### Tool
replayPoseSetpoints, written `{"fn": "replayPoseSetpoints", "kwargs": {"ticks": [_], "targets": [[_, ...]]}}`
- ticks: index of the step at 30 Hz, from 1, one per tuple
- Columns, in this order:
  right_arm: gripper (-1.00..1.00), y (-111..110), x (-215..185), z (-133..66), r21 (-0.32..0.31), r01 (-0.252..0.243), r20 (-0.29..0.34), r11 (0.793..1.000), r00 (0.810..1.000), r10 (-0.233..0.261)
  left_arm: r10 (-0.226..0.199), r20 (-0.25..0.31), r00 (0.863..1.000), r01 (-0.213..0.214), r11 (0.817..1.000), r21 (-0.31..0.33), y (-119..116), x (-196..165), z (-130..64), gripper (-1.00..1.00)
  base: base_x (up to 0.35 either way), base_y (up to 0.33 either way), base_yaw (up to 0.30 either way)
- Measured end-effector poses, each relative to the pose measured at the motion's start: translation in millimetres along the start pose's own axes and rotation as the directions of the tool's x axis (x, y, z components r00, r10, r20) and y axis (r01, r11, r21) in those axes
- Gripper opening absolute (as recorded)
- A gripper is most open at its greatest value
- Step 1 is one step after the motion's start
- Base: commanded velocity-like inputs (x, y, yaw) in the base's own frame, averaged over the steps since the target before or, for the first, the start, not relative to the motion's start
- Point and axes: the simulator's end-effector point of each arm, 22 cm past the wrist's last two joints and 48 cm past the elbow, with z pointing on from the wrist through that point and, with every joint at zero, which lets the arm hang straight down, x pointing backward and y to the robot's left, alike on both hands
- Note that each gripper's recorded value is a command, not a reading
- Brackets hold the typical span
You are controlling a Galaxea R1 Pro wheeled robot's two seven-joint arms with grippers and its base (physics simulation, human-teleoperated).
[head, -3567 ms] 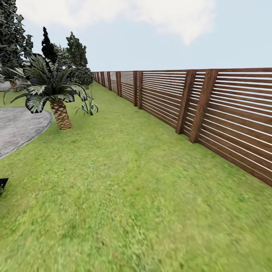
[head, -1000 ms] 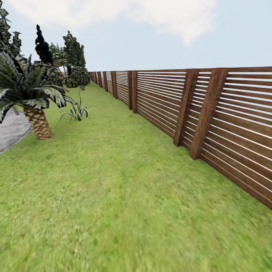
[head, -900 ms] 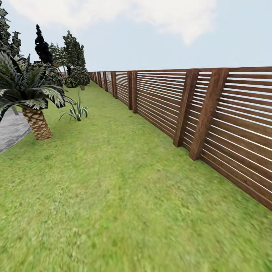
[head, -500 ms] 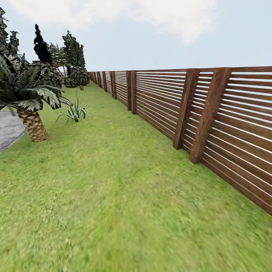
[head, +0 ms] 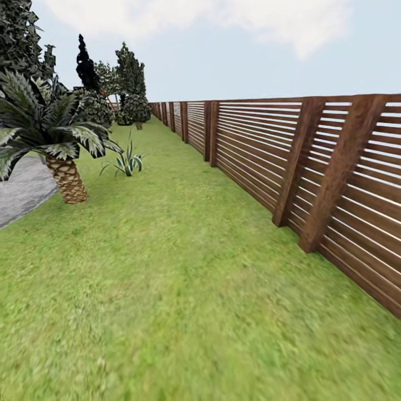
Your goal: Take the three Easter eggs out of the wicker basket on the lawn in the garden, then place them on the lawn next to a single tree (choose any tree) so that all three eggs are next to the same tree and none are left in the basket.
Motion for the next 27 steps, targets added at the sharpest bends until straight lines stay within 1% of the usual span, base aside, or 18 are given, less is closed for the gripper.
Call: {"fn": "replayPoseSetpoints", "kwargs": {"ticks": [27], "targets": [[1.0, 1.8, 12.6, 2.6, -0.006, 0.009, -0.03, 1.0, 1.0, -0.009, 0.005, -0.025, 1.0, -0.006, 1.0, -0.018, 6.4, 10.5, 5.5, 1.0, 0.316, -0.005, 0.217]]}}
